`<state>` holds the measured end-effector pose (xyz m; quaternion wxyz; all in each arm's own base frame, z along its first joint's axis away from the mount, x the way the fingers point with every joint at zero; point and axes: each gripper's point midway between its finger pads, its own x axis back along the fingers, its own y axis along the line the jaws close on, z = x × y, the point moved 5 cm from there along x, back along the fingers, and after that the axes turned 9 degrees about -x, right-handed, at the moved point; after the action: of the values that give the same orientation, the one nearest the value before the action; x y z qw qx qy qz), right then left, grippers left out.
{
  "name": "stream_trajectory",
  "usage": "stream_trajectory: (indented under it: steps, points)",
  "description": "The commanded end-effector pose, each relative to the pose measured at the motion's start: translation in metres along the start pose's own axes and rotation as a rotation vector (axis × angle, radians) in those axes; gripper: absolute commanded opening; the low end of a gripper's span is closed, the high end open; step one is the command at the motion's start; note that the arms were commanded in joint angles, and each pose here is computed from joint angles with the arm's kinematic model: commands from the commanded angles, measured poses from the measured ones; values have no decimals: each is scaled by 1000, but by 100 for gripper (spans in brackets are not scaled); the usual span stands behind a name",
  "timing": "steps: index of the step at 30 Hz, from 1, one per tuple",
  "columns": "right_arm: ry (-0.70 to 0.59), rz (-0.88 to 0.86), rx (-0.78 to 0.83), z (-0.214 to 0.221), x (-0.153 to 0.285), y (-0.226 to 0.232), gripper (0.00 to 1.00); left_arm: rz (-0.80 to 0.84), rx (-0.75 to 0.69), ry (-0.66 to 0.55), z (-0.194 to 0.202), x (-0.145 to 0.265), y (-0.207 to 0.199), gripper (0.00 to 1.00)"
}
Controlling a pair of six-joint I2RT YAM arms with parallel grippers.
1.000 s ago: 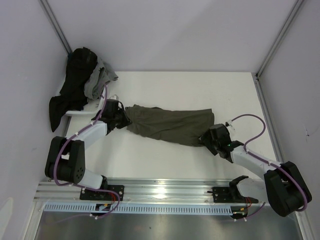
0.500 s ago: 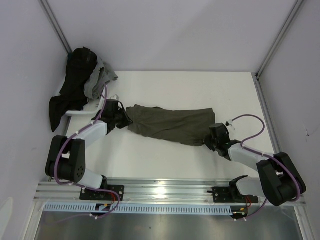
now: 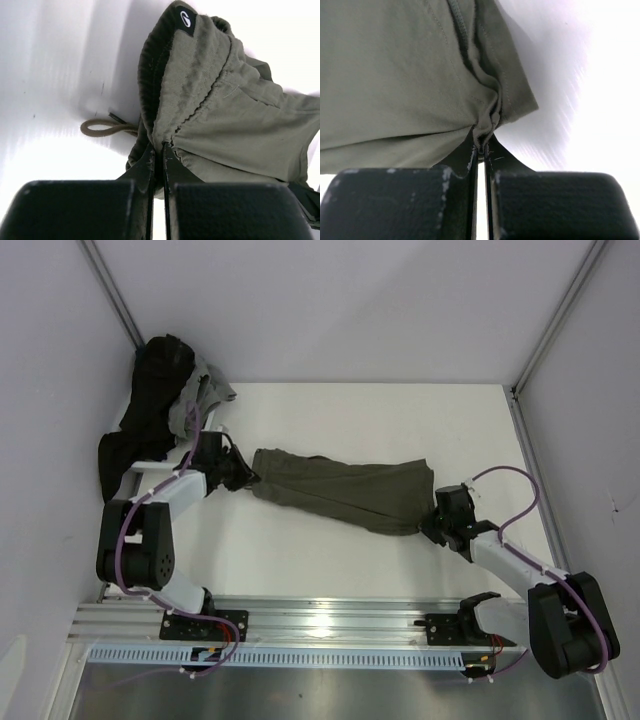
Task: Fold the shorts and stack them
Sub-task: Fold the shorts
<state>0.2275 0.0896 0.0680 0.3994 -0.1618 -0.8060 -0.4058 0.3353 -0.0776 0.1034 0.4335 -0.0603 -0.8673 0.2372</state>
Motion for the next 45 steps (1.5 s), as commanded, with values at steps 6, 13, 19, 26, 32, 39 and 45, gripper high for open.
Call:
stream_trajectory:
  steps: [6, 13, 19, 26, 32, 39, 45]
  points:
    - [4, 120, 115, -4, 5, -23, 4, -23, -27, -38, -13, -4, 10, 0]
    - [-40, 101, 130, -21, 19, -9, 46, -14, -28, -14, -4, -6, 7, 1]
    - [-60, -25, 203, -32, 43, 30, 48, 1, -29, -16, 12, 1, -3, 0]
    - [-6, -231, 352, -14, 53, 98, 49, -22, -5, -35, 42, 23, -12, 0]
    - [68, -402, 431, 14, 38, 154, 48, -27, 9, -54, 61, 45, -8, 0]
    - [169, -471, 487, 55, -1, 186, 42, -5, -3, -23, 87, 52, -8, 18]
    - [220, -554, 500, 79, -15, 208, 16, -32, -10, -2, 88, 47, -4, 54]
